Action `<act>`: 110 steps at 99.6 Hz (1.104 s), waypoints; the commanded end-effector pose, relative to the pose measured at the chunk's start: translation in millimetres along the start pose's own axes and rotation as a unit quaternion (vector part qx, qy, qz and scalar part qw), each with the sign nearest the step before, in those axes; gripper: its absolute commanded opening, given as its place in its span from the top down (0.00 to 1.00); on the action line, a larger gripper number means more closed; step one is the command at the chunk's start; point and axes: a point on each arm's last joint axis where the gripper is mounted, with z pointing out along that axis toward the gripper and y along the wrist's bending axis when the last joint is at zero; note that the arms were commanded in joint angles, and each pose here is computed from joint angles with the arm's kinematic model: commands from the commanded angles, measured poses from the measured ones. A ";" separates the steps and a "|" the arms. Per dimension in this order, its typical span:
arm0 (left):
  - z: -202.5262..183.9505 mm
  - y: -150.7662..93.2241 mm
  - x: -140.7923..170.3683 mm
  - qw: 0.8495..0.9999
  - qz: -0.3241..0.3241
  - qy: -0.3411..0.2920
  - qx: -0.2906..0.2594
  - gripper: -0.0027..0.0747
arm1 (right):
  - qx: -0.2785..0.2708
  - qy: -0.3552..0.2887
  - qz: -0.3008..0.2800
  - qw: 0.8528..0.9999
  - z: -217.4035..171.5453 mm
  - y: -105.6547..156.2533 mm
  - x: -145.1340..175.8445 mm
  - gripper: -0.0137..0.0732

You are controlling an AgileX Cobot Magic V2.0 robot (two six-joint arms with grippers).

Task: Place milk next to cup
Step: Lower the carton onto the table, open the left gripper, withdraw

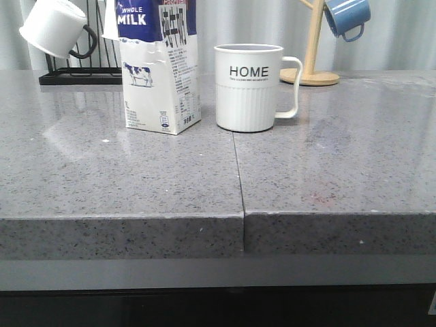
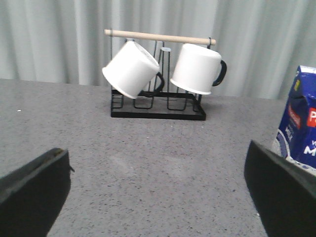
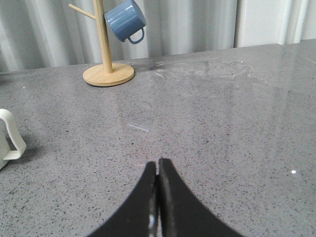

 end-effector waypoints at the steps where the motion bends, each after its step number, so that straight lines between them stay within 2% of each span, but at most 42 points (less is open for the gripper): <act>1: -15.8 2.4 -14.9 0.998 -0.002 -0.063 -0.009 0.07 | -0.008 -0.047 -0.004 0.999 -1.4 2.2 -15.3 0.92; 24: -44.7 4.9 -6.3 0.997 0.003 -0.078 -0.016 0.08 | -0.008 -0.047 -0.004 0.999 -1.4 2.2 -15.3 0.92; 25: -51.4 5.9 1.4 0.997 0.003 -0.076 -0.016 0.17 | -0.008 -0.047 -0.004 0.999 -1.4 2.2 -15.3 0.92; 34: -54.0 6.2 4.1 0.997 0.003 -0.079 -0.015 0.34 | -0.008 -0.047 -0.004 0.999 -1.4 2.2 -15.3 0.92; 54: -54.9 6.2 4.1 0.997 0.004 -0.079 -0.015 1.00 | -0.008 -0.047 -0.004 0.999 -1.4 2.2 -15.3 0.92; 110: -54.9 6.1 3.7 0.996 0.014 -0.081 -0.016 0.99 | -0.008 -0.047 -0.004 0.999 -1.4 2.2 -15.3 0.92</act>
